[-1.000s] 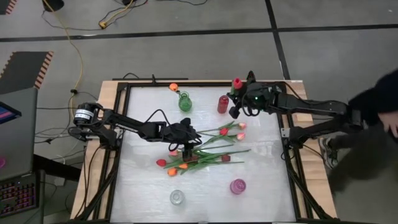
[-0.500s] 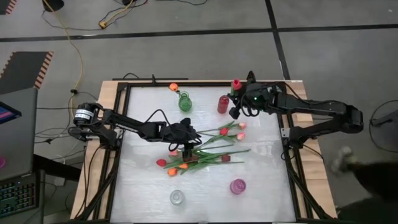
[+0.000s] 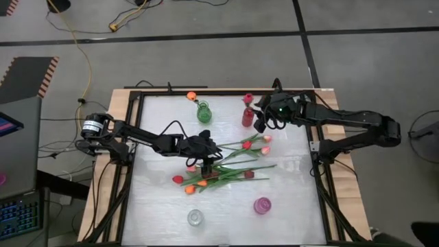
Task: Sort flowers into vase by color
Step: Put the red flower into the red vase
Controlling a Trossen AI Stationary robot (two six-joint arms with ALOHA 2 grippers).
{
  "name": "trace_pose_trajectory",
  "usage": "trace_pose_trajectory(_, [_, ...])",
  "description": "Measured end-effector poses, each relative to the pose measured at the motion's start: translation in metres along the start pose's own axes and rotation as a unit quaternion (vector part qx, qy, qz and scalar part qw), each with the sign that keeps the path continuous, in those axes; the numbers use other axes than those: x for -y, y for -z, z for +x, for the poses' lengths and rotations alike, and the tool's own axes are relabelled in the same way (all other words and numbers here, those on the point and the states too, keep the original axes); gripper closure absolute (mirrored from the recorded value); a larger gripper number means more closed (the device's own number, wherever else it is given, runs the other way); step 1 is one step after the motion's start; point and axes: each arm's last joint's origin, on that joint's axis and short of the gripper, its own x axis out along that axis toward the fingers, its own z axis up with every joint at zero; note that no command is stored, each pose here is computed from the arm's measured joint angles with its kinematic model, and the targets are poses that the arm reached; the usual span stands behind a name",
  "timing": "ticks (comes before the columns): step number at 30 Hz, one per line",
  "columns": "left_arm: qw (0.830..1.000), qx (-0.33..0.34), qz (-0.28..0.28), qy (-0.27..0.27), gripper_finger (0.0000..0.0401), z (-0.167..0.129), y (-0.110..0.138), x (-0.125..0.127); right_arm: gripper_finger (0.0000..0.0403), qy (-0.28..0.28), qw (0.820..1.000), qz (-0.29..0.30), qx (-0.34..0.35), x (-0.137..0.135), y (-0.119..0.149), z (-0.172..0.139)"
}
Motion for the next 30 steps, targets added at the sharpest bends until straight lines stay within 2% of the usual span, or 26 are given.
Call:
trace_pose_trajectory(6, [1.0,0.0,0.0,0.0,0.0258,0.0,0.0,0.0,0.0198,0.0,1.0,-0.004,-0.002,0.0,0.0,0.0])
trace_pose_trajectory(12, [1.0,0.0,0.0,0.0,0.0258,0.0,0.0,0.0,0.0184,0.001,1.0,-0.01,-0.007,0.0,0.001,0.0])
trace_pose_trajectory(19, [1.0,0.0,0.0,0.0,0.0258,0.0,0.0,0.0,0.0184,0.004,0.995,-0.031,-0.096,0.004,0.004,-0.013])
trace_pose_trajectory(30, [1.0,0.0,-0.009,0.0,0.0258,0.0,0.0,0.0,0.0184,0.007,0.98,-0.003,-0.199,0.002,0.009,-0.033])
